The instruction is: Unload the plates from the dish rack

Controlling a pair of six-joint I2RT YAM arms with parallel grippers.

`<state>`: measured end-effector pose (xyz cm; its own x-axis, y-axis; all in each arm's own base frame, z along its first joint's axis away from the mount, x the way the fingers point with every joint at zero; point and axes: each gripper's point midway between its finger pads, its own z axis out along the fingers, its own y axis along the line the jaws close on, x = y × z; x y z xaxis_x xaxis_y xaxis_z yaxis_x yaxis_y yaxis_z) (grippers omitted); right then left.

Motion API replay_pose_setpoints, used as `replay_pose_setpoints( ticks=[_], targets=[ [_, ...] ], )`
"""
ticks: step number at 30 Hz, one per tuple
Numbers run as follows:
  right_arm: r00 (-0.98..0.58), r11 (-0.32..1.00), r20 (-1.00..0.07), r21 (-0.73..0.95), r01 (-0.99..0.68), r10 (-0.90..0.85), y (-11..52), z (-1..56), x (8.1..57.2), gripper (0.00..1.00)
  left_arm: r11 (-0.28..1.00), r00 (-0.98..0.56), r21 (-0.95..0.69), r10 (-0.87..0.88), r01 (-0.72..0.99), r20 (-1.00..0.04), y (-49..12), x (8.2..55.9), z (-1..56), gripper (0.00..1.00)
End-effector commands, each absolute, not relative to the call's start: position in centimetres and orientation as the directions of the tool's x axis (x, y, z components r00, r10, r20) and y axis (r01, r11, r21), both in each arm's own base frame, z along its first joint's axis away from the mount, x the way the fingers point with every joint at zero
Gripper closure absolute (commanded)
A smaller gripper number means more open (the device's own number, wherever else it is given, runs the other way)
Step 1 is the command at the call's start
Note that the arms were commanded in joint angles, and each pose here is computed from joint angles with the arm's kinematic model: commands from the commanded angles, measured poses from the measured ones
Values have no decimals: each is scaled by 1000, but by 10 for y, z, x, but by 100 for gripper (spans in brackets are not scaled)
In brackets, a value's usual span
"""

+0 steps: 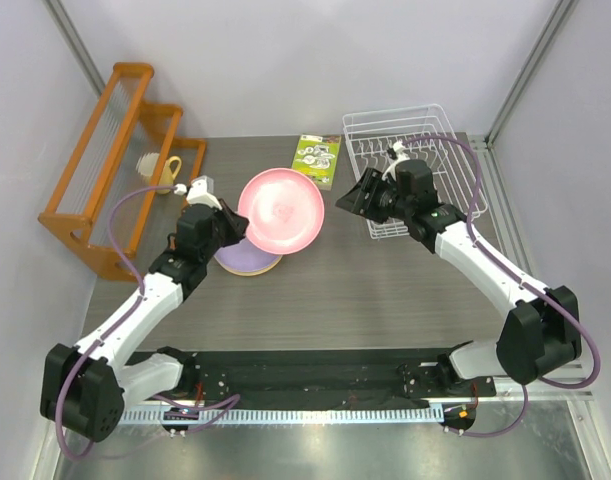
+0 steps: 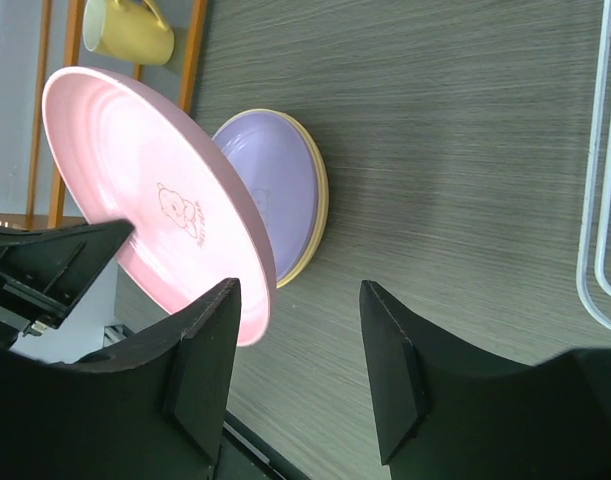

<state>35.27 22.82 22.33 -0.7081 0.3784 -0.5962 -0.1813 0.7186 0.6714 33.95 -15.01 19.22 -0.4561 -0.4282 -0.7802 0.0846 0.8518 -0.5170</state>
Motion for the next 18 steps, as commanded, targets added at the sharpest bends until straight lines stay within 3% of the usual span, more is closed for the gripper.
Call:
replay_pose_setpoints(
  ticks=[1,18],
  targets=[
    [-675,738,-643,641,-214,363,226,238,361,44,889,-394,-455,-433,-42,-811,-119,339,197,100],
    [-695,782,-639,597,-179,329,218,216,362,44,900,-455,-376,-435,-219,-777,-93,330,151,100]
  ],
)
